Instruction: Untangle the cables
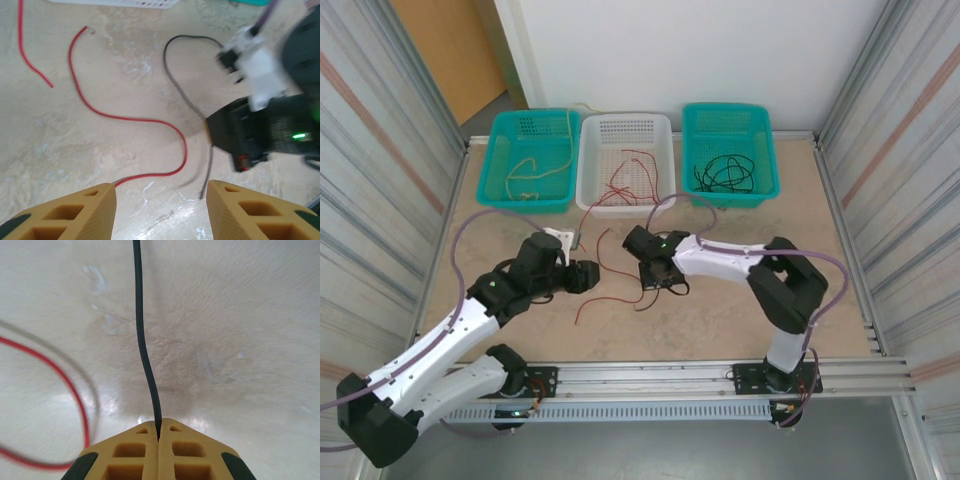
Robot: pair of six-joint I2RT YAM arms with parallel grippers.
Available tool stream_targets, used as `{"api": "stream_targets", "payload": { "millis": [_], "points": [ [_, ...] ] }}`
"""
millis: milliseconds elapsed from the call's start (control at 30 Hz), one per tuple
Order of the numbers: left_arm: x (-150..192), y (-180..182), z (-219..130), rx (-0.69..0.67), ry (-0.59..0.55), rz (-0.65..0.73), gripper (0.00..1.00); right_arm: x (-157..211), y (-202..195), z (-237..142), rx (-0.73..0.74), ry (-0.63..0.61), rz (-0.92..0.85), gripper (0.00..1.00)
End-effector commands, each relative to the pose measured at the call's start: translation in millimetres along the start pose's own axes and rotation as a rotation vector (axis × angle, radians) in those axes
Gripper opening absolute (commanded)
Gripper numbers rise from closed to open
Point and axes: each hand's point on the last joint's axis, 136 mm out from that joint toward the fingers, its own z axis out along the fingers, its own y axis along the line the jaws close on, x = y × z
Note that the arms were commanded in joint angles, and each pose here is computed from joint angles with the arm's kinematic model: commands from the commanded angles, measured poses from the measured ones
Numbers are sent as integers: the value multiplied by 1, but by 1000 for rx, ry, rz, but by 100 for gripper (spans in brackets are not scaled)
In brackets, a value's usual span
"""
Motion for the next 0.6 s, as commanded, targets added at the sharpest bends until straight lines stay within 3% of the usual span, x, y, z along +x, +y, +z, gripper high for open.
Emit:
{"api": "stream_targets", "payload": {
  "millis": [0,333,567],
  "points": [
    [18,30,4,-141,60,-29,51,-41,-2,-82,-78,-209,-14,0],
    [23,29,15,-133,85,-56,42,-116,-29,-270,-217,-659,-88,0],
    [32,36,16,-163,116,-83,37,-183,-95,-313,-281,-782,18,0]
  ]
}}
